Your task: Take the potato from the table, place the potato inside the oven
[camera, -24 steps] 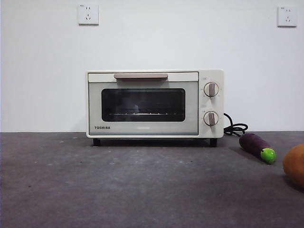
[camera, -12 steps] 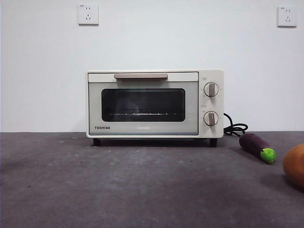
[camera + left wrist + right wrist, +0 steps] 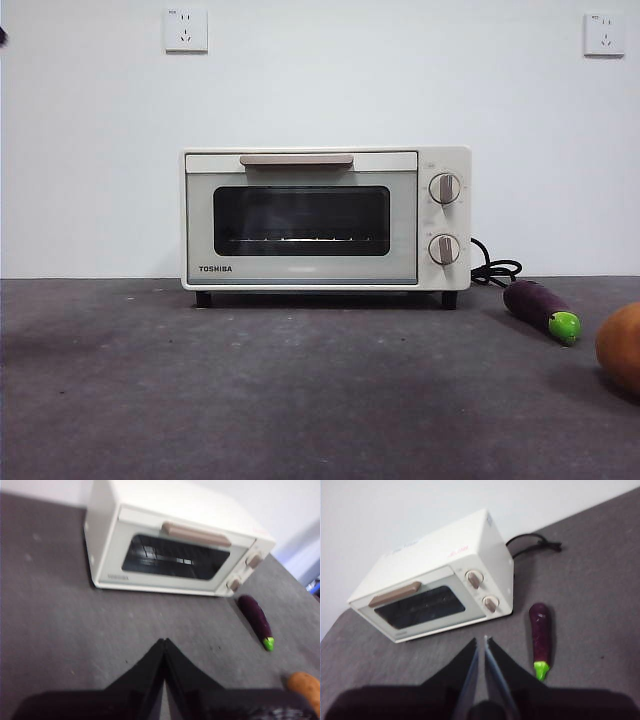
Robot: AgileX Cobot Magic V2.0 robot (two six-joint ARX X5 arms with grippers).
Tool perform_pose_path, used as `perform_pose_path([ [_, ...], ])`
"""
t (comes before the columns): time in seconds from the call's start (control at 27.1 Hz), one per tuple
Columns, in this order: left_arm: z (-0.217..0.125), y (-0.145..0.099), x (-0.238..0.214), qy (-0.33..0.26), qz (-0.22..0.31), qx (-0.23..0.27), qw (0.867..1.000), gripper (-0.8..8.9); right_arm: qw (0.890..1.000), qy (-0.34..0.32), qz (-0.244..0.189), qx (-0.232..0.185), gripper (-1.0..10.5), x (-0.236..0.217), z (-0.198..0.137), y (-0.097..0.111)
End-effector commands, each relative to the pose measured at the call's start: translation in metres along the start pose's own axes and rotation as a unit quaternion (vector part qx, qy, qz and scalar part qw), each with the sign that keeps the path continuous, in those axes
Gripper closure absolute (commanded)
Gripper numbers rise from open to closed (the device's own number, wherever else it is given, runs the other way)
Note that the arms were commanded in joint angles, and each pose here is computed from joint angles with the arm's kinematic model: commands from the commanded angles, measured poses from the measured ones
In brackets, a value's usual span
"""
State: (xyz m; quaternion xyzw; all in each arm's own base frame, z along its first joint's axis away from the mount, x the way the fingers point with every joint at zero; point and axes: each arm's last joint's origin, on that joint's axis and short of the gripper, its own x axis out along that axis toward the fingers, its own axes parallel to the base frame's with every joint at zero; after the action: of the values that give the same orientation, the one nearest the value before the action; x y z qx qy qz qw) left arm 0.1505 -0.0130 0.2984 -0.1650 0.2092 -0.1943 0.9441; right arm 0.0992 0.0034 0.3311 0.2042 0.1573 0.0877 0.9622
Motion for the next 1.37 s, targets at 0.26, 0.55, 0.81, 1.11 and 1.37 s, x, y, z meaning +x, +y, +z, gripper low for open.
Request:
perform_pose_path([
  [0.26,0.037,0.002,0.043,0.098,-0.030,-0.043,0.994,8.19,0.992,0.106,0.063,-0.022,9.2,0.026,0.012,0.002],
  [0.55,0.073,-0.001,0.092,0.134,-0.043,-0.041,0.989,8.19,0.979,0.189,0.075,-0.010,9.2,0.040,0.019,0.003],
  [0.81,0.098,-0.002,0.142,0.173,-0.050,-0.046,0.982,8.19,0.972,0.224,0.069,-0.022,9.2,0.043,0.021,0.002],
  [1.11,0.126,-0.006,0.208,0.181,-0.068,-0.036,0.981,8.19,0.969,0.238,0.066,-0.023,9.2,0.043,0.019,0.002],
  [1.37,0.127,-0.013,0.256,0.195,-0.084,-0.028,0.977,8.19,0.964,0.257,0.061,-0.015,9.2,0.041,0.016,0.001],
])
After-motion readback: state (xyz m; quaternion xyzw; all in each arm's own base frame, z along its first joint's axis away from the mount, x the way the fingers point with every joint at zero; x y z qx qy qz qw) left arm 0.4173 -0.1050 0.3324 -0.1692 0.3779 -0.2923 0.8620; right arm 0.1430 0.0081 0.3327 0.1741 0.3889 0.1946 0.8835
